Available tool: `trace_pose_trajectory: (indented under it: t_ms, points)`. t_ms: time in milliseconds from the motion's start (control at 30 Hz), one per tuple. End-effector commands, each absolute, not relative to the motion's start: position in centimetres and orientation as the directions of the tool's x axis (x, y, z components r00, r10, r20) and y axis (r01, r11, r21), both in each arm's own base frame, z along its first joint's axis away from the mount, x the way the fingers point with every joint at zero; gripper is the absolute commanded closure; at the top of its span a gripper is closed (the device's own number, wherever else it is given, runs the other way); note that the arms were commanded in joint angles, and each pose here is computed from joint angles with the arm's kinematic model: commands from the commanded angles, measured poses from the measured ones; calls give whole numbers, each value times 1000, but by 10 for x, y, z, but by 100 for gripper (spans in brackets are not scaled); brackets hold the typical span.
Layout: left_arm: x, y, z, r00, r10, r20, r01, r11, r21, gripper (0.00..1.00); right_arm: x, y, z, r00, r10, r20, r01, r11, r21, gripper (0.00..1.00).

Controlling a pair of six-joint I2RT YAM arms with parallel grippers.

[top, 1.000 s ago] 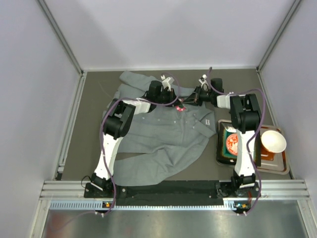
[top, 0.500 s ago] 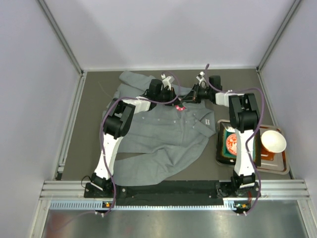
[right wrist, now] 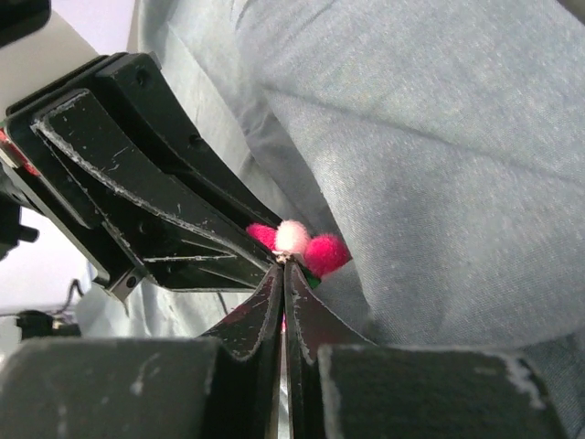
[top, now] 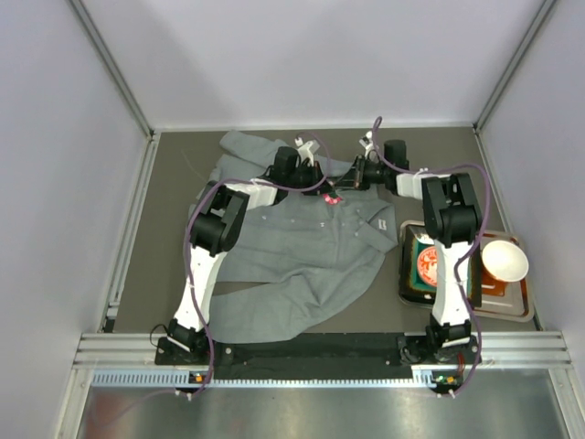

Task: Remove the brooch from the garment
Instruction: Open the brooch with the flattened clothing.

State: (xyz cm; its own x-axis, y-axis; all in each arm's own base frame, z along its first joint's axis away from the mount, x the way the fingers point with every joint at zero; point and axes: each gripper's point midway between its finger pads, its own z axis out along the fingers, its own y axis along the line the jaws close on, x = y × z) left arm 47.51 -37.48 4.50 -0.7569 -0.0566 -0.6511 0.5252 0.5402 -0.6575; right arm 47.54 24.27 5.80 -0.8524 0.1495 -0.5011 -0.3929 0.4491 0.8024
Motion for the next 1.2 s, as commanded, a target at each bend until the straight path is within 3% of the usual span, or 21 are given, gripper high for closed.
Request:
trace_pose_trajectory:
  t_ms: [0, 100, 233, 433, 533, 567, 700, 933, 1167]
  points:
    - [453, -394, 21, -778, 17, -628, 540, 530, -654, 100, 425, 315, 75, -790, -94, -606, -594, 360, 720, 100]
    - [453, -393, 19, -775, 21, -632, 543, 535, -648, 100, 420, 320, 80, -709, -141, -691, -684, 374, 626, 100]
    - [454, -391, 20, -775, 20, -632, 541, 538, -646, 100, 421, 311, 84, -698, -114, -707, -683, 399, 612, 100]
    - [458, -383, 19, -784, -8, -621, 516, 549, -658, 100, 419, 292, 115, -584, -17, -812, -742, 417, 525, 100]
    - [460, -374, 15, -802, -44, -595, 474, 558, -681, 100, 423, 268, 107, -637, 76, -767, -659, 463, 593, 98]
    - [460, -373, 14, -807, -53, -588, 464, 560, -686, 100, 429, 265, 122, -588, 126, -799, -688, 441, 576, 90]
    - [461, -372, 15, -808, -56, -587, 461, 559, -689, 100, 434, 246, 127, -617, 249, -746, -620, 429, 656, 81]
    - [460, -371, 17, -804, -58, -592, 464, 561, -685, 100, 458, 202, 114, -572, 360, -737, -452, 612, 649, 78]
    - [459, -371, 23, -795, -82, -601, 466, 550, -693, 100, 464, 211, 99, -647, 384, -658, -402, 562, 723, 76]
